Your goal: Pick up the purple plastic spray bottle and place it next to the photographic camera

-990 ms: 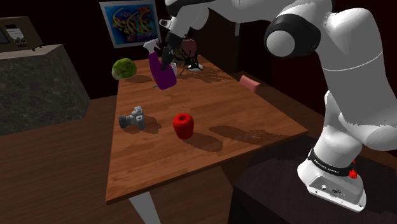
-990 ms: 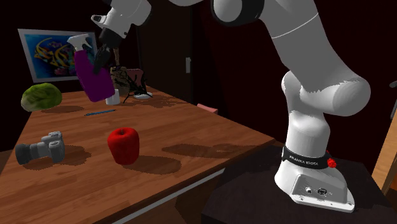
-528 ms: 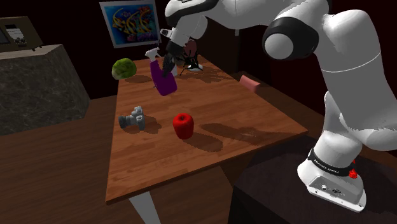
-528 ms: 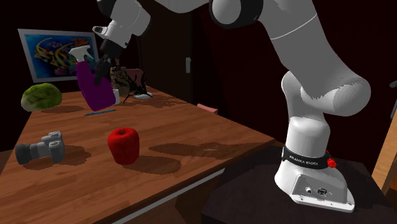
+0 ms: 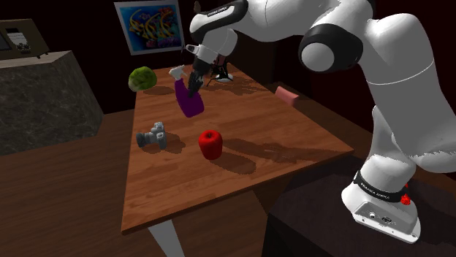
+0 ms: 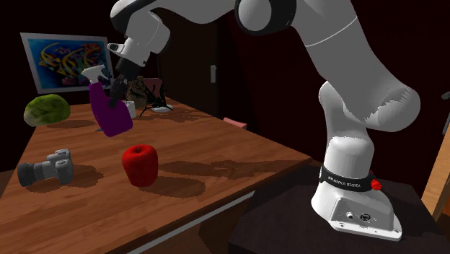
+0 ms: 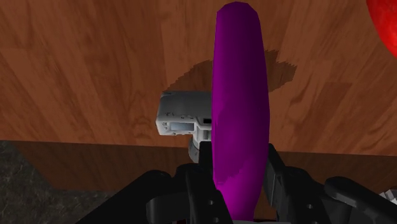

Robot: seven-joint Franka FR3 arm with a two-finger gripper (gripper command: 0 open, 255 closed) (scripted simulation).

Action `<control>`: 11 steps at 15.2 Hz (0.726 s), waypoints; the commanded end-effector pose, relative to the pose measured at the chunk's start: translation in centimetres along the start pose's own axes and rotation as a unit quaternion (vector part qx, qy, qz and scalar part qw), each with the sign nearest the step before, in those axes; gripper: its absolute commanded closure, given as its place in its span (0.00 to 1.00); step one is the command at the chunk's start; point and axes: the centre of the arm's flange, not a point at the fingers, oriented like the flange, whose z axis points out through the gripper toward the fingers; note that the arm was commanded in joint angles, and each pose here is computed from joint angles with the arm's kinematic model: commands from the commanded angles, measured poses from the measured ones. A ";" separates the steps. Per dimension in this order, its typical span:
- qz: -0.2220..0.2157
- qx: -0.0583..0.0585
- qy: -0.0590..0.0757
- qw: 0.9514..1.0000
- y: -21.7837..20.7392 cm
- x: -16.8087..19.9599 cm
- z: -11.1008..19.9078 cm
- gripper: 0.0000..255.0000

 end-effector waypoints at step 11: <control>0.000 0.000 0.000 1.000 0.0 -3.3 5.4 1.00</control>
